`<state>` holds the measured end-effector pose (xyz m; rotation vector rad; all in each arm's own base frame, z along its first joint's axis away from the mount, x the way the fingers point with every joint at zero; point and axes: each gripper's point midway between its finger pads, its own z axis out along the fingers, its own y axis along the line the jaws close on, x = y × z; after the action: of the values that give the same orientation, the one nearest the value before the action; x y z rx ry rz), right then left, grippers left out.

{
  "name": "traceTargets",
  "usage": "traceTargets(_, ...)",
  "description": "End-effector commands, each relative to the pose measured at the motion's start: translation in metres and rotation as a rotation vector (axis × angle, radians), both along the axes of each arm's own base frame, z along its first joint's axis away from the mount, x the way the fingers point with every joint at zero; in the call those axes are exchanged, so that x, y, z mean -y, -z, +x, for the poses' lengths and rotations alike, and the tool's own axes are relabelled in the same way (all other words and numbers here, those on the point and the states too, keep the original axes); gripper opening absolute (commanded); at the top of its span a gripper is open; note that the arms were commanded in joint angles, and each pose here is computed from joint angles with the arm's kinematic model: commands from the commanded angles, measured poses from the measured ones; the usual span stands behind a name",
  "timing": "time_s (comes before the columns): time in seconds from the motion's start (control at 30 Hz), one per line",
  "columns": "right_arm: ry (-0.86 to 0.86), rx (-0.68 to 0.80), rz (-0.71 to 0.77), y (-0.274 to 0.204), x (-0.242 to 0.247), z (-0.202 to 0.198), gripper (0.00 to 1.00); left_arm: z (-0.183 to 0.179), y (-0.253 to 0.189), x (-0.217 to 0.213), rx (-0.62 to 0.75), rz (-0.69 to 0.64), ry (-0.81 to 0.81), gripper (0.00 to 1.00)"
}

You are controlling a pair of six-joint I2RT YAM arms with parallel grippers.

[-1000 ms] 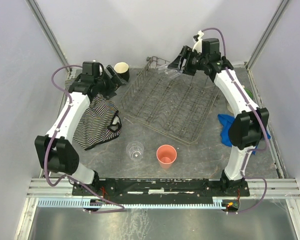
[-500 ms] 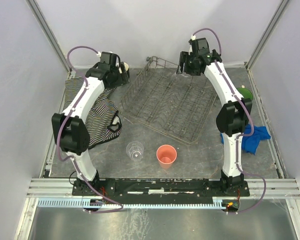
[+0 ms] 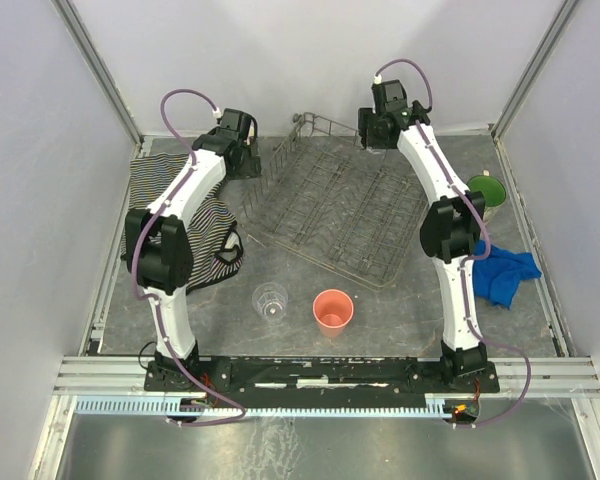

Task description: Load the cups into the dish rack

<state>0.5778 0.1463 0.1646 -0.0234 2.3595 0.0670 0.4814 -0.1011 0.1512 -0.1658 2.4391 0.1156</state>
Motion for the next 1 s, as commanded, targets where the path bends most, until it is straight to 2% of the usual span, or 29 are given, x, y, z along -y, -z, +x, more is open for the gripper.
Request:
traceTargets(0.0,0.011,0.099,-0.031,-0.022,-0.001,0.018,0.17,0.012,-0.028,-0.004,0.073,0.035,0.015,0.86)
traceTargets(0.83,0.015,0.106,-0.015,0.031,-0.013,0.048,0.17,-0.005,-0.019,-0.015,0.019,0.085,0.010,0.86)
traceTargets(0.9,0.013,0.106,-0.019,0.034,-0.013,0.049,0.19,-0.005,-0.018,-0.016,0.016,0.089,0.010,0.87)
traceTargets(0.97,0.009,0.103,-0.023,0.036,-0.013,0.050,0.26,-0.004,-0.018,-0.016,0.014,0.090,0.009,0.87)
